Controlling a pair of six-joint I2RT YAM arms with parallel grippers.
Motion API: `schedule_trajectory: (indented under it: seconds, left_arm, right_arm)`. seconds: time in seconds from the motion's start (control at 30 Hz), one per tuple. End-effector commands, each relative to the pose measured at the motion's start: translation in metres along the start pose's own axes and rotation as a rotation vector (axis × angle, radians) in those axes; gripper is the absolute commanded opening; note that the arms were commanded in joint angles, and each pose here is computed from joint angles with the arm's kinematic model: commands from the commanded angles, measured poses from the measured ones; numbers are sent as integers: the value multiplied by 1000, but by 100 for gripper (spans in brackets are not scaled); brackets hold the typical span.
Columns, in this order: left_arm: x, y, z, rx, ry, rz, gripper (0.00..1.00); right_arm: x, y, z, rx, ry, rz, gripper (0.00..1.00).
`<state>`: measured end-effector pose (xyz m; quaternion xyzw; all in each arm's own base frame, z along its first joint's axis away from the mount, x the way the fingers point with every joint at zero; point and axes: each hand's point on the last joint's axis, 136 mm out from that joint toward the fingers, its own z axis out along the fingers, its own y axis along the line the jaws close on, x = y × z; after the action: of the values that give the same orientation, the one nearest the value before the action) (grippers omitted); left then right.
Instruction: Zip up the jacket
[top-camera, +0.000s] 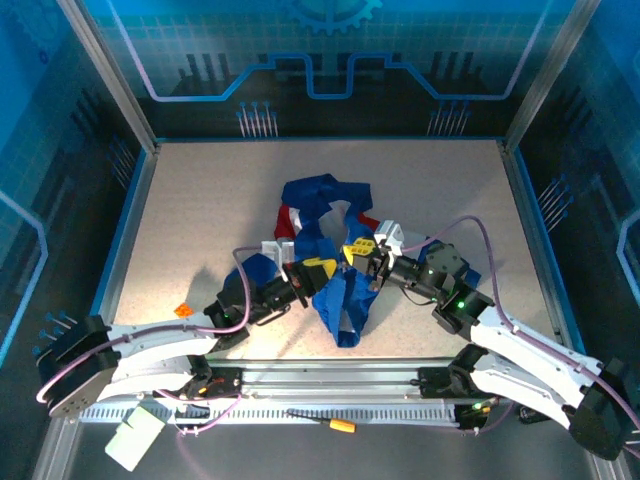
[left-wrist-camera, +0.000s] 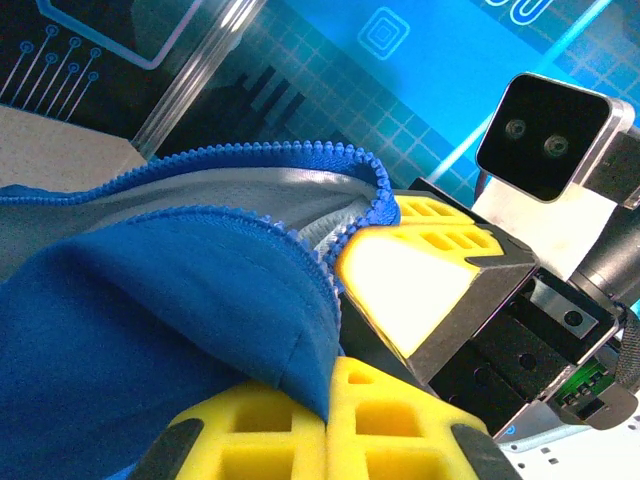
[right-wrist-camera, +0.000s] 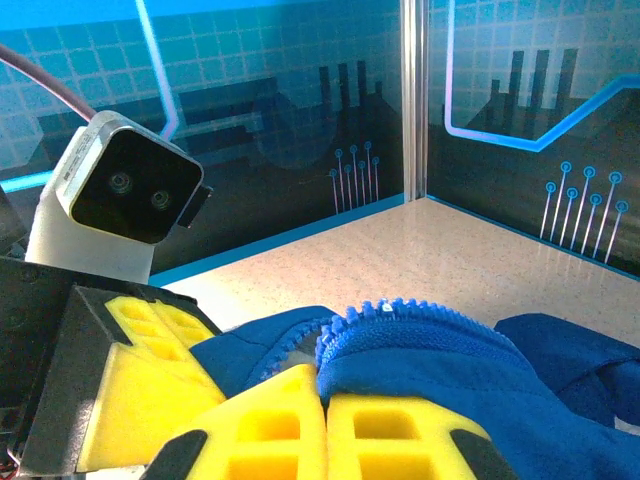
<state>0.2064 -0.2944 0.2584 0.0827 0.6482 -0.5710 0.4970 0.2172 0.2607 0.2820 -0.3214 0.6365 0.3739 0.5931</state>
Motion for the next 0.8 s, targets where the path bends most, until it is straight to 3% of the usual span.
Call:
schedule_trajectory:
  seconds: [0.0,0.27,0.77]
  left_arm:
    - [-11,-9,1,30,-59,33,0]
    - [-16,-10,4,21,-86,29,0]
    - [-15,18,-12,-176,-122,35,0]
  right_arm:
    - [-17,4,1,6,-61,-16,0]
    - [-24,7,1,37,-81,-13,0]
    - [-33,14,8,107,-100,-39,0]
